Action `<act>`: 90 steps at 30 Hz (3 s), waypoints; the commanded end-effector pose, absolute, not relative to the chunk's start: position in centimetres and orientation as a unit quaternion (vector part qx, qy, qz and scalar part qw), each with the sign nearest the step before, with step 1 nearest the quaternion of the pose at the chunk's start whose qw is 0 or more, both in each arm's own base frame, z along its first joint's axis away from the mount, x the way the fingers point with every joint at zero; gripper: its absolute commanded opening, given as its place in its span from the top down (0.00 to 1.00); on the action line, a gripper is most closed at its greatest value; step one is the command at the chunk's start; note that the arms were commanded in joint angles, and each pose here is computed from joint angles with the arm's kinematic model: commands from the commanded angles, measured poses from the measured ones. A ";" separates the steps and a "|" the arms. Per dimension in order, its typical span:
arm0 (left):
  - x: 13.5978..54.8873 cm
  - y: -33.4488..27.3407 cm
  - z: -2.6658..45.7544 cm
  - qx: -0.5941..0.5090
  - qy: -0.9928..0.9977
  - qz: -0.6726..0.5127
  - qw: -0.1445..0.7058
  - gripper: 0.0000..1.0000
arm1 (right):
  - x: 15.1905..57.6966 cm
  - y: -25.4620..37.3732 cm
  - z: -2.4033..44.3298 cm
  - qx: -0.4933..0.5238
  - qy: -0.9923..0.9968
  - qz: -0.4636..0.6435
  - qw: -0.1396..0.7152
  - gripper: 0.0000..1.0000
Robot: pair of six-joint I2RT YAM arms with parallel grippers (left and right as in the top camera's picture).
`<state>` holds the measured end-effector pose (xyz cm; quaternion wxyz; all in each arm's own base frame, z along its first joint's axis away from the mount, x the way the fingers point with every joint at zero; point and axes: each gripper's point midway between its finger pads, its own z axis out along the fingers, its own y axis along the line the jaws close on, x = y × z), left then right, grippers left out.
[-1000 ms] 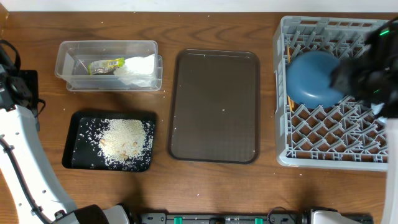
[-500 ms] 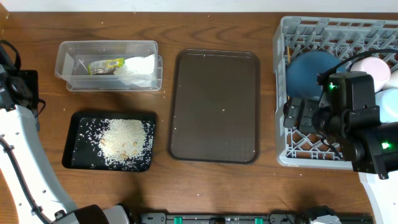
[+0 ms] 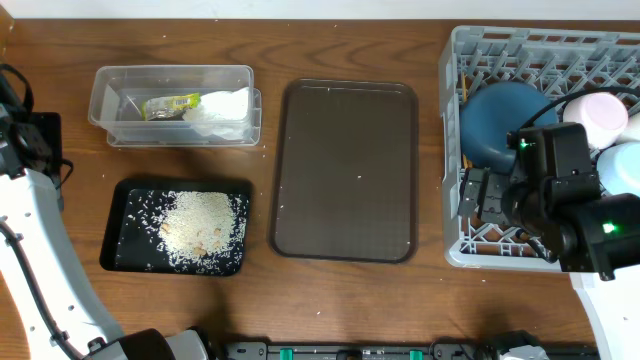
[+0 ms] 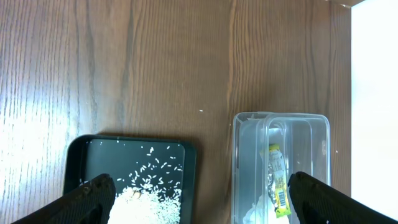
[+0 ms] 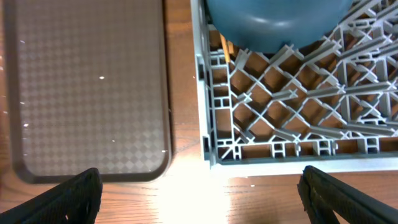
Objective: Sort waste into correct bins and load items into the dishwasher rack
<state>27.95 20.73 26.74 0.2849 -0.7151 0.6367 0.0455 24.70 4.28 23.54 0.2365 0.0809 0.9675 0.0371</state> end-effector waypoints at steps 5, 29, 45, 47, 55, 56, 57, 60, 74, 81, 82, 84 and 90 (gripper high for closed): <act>27.8 21.0 26.6 -0.714 0.639 0.054 0.282 0.08 | 24.7 3.6 20.7 0.085 0.959 0.026 0.268 0.01; 27.8 21.0 26.6 -0.714 0.639 0.054 0.282 0.08 | 23.8 -0.3 14.3 0.115 0.781 0.072 0.609 0.01; 27.8 21.0 26.6 -0.714 0.639 0.054 0.282 0.08 | 24.6 -0.3 15.7 0.053 0.731 0.041 0.679 0.01; 27.8 21.0 26.6 -0.714 0.639 0.054 0.282 0.08 | 24.6 -0.3 15.7 0.053 0.731 0.040 0.679 0.01; 27.8 21.0 26.6 -0.714 0.639 0.054 0.282 0.08 | 24.6 -0.4 15.6 0.054 0.731 0.040 0.679 0.01; 27.8 21.0 26.6 -0.714 0.639 0.054 0.282 0.08 | 24.6 -0.4 15.6 0.054 0.731 0.040 0.679 0.01; 27.8 21.0 26.6 -0.714 0.639 0.054 0.282 0.08 | 24.6 -0.4 15.6 0.054 0.731 0.040 0.679 0.01; 27.8 21.0 26.6 -0.714 0.639 0.054 0.282 0.08 | 24.6 -0.4 15.6 0.054 0.731 0.040 0.679 0.01; 27.8 21.0 26.6 -0.714 0.639 0.054 0.282 0.08 | 24.6 -0.4 15.6 0.054 0.731 0.040 0.679 0.01; 27.8 21.0 26.6 -0.714 0.639 0.054 0.282 0.08 | 24.6 -0.4 15.6 0.054 0.731 0.040 0.679 0.01; 27.8 21.0 26.6 -0.713 0.639 0.055 0.282 0.08 | 24.6 -0.4 15.6 0.054 0.731 0.040 0.679 0.01; 27.0 20.7 26.1 -0.696 0.664 0.070 0.263 0.08 | 24.6 -0.4 15.6 0.054 0.731 0.040 0.679 0.01; 22.8 17.8 22.0 -0.676 0.716 0.116 0.131 0.08 | 24.6 -0.4 15.6 0.054 0.731 0.040 0.679 0.01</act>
